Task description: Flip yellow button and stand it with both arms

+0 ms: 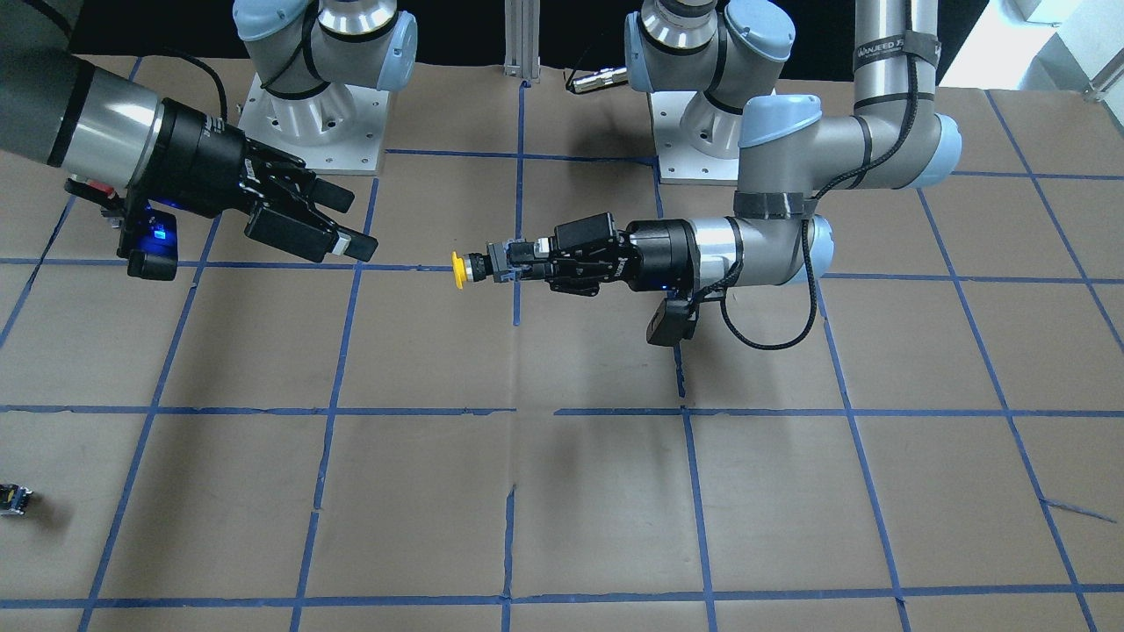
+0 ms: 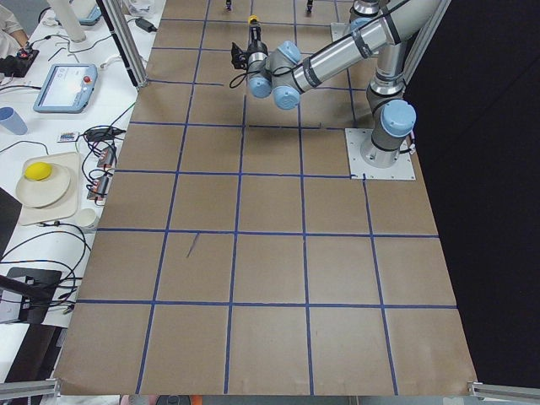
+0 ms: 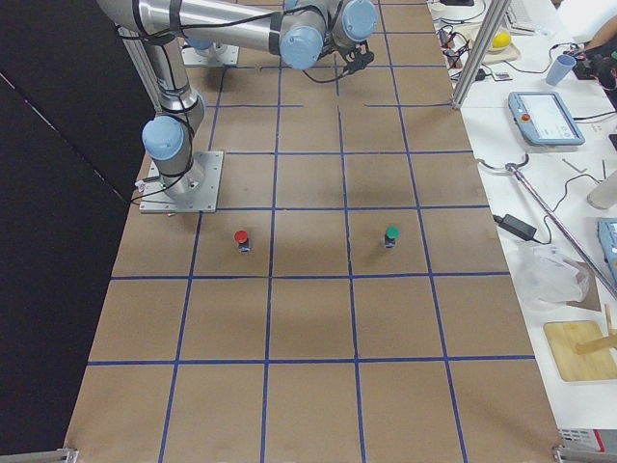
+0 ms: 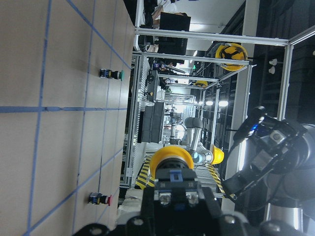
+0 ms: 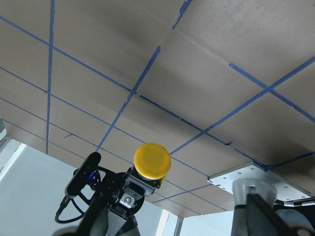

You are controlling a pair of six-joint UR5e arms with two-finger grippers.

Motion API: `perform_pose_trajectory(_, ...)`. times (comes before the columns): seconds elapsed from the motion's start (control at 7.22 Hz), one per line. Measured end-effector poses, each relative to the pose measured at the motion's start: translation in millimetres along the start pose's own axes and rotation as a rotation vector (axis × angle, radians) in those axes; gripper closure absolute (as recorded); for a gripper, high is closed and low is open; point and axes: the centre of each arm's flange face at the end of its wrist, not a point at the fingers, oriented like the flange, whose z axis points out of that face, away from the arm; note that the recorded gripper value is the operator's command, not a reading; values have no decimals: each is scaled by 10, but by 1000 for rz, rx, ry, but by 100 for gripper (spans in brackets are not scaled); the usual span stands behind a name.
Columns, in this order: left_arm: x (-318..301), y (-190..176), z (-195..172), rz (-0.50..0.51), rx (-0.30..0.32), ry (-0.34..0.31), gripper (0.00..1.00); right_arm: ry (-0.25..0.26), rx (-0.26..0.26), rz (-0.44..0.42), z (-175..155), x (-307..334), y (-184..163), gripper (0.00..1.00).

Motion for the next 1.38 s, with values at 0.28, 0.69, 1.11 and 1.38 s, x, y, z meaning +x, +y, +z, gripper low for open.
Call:
perform_pose_trajectory(0.28, 122, 74, 256, 45, -8, 61, 100, -6, -21, 38, 49, -25, -23, 0)
perform_pose_trajectory(0.69, 176, 108, 450, 138, -25, 113, 100, -14, -44, 68, 97, -49, 52, 0)
perform_pose_trajectory(1.11, 192, 151, 541, 159, -42, 123, 100, -3, -58, 84, 145, -44, 91, 16)
perform_pose_trajectory(1.38, 213, 161, 585, 157, -34, 150, 100, 4, -63, 88, 178, -49, 80, 31)
